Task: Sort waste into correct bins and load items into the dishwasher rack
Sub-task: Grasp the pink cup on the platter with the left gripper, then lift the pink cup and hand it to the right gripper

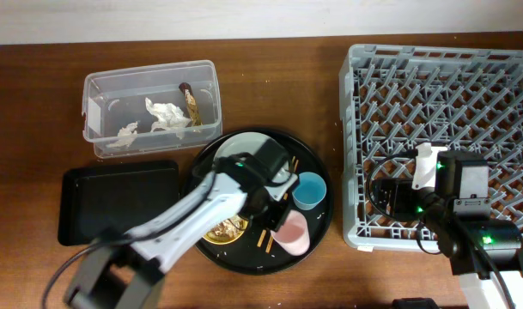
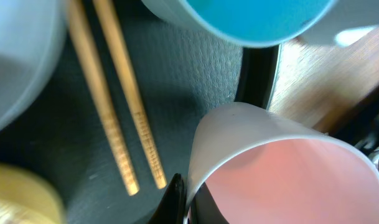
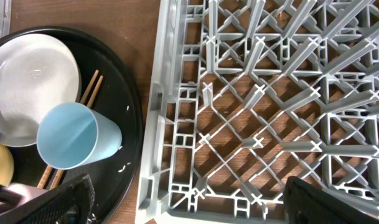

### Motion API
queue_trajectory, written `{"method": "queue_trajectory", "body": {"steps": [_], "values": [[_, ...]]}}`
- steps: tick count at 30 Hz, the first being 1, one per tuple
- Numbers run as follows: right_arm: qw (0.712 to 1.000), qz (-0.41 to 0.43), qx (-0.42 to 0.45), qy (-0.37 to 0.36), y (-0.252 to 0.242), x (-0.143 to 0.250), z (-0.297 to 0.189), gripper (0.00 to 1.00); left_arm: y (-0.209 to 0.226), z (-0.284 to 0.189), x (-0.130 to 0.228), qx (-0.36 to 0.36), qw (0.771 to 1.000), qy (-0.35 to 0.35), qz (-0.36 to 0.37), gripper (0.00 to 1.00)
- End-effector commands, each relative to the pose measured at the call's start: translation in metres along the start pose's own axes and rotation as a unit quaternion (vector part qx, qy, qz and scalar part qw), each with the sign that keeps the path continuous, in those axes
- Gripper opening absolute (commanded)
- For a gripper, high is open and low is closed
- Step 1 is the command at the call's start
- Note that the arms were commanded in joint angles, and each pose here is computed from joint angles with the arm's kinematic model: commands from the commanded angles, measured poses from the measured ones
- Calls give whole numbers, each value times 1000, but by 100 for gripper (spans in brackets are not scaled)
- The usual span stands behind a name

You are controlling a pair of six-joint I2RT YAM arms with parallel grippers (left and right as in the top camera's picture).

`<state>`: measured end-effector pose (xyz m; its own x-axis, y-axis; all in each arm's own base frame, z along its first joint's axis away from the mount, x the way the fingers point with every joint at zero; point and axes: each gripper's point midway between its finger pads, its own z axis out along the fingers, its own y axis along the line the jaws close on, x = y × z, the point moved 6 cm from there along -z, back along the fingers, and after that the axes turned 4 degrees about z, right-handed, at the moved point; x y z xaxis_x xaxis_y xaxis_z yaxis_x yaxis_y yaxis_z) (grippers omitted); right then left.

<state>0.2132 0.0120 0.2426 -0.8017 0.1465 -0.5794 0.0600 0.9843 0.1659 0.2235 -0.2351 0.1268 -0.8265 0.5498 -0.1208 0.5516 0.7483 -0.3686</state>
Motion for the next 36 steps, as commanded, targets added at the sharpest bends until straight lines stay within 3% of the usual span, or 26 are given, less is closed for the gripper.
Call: {"method": "queue_trajectory", "body": {"steps": [1, 4, 7, 9, 12, 15, 17, 22, 31, 36], "values": [[1000, 2, -3, -13, 2, -6, -4, 98, 11, -63, -2, -1, 995, -98, -16, 0], [999, -1, -20, -45, 7, -19, -4, 98, 35, -121, -6, 20, 976, -210, -50, 0], [989, -12, -136, -50, 34, -30, 0, 98, 52, -152, -29, 119, 945, -295, -81, 0], [958, -28, -285, -33, 65, -39, 5, 98, 56, -167, -47, 249, 910, -325, -60, 0], [898, -63, -435, -20, 92, -48, 9, 98, 51, -162, -59, 363, 880, -307, -2, 0], [843, -73, -532, -2, 104, -53, 18, 98, 55, -144, -64, 385, 879, -282, -16, 0], [827, -73, -557, 6, 106, -55, 25, 98, 55, -139, -65, 388, 879, -276, -19, 0], [811, -78, -579, 39, 121, -48, 43, 98, 45, -139, -75, 389, 877, -280, -8, 0], [767, -147, -625, -12, 138, -58, 28, 100, 40, -138, -75, 393, 878, -275, -7, 0], [763, -147, -629, -11, 138, -58, 27, 77, 40, -138, -75, 393, 878, -274, -8, 0]]}}
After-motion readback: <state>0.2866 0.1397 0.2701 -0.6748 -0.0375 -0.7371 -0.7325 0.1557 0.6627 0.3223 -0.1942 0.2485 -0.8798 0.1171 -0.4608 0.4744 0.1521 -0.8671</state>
